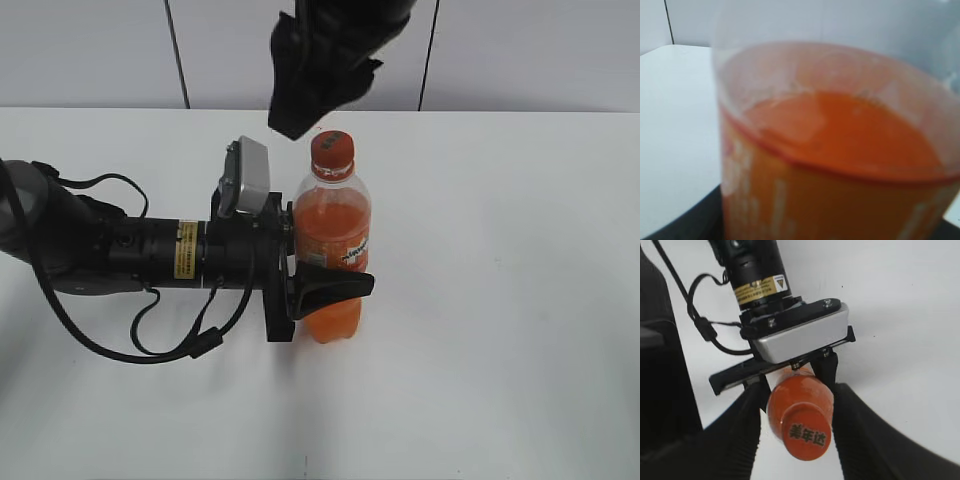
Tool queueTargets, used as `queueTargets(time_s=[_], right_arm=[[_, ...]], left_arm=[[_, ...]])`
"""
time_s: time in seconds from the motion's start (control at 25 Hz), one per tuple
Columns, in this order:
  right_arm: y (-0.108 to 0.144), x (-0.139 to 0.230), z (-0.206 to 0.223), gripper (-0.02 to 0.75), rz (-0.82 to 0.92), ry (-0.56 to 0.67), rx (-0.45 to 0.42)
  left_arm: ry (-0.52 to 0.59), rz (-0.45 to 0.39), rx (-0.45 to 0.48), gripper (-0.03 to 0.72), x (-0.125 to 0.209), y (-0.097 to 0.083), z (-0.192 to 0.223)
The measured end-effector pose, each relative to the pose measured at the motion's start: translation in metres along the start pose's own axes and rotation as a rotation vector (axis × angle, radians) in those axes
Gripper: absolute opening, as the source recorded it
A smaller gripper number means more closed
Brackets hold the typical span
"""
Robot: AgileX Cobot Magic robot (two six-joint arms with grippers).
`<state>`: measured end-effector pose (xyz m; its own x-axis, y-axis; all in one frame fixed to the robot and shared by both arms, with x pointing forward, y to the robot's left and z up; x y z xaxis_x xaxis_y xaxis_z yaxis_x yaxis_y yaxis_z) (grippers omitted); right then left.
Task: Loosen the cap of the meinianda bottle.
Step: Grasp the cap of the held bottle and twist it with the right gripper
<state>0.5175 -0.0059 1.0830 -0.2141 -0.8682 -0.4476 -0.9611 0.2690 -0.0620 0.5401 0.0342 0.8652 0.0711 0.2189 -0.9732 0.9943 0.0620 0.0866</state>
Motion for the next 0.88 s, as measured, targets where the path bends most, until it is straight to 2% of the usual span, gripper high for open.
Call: queueTargets(time_s=[0.28,0.48,0.68,0.88], right_arm=[[-0.003,-0.012,-0.017,0.355,0.576,-0.065,0.01],[-0.003,-0.013,-0.018,0.355,0.892,-0.071,-0.001],[-0.007,-0.009,-0.027,0.37,1.036,-0.089,0.046],[-0.005,0.0,-0.022,0.375,1.094,-0.059,0.066]], left_arm=[[0.002,0.0,-0.001,0.415,0.0,0.0,0.0],[0.023,0.003,-0.01,0.415,0.002,0.001,0.0],[0.028,0.0,-0.012,0.415,0.002,0.002,0.0],[0.029,-0.002,-0.013,0.415,0.002,0.002,0.0]])
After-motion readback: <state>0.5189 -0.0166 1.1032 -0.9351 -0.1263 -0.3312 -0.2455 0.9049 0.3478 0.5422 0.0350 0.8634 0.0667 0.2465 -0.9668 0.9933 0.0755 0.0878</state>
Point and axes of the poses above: a point on each arm's last joint axis where the gripper is mounted, z pointing out along that axis toward the gripper, y along the wrist's bending axis when the last joint is at zero, x = y × z, the point moved 5 cm from there along z, pointing out along that axis toward the gripper, and after that the axes turned 7 degrees about z, right-handed, at the moved point
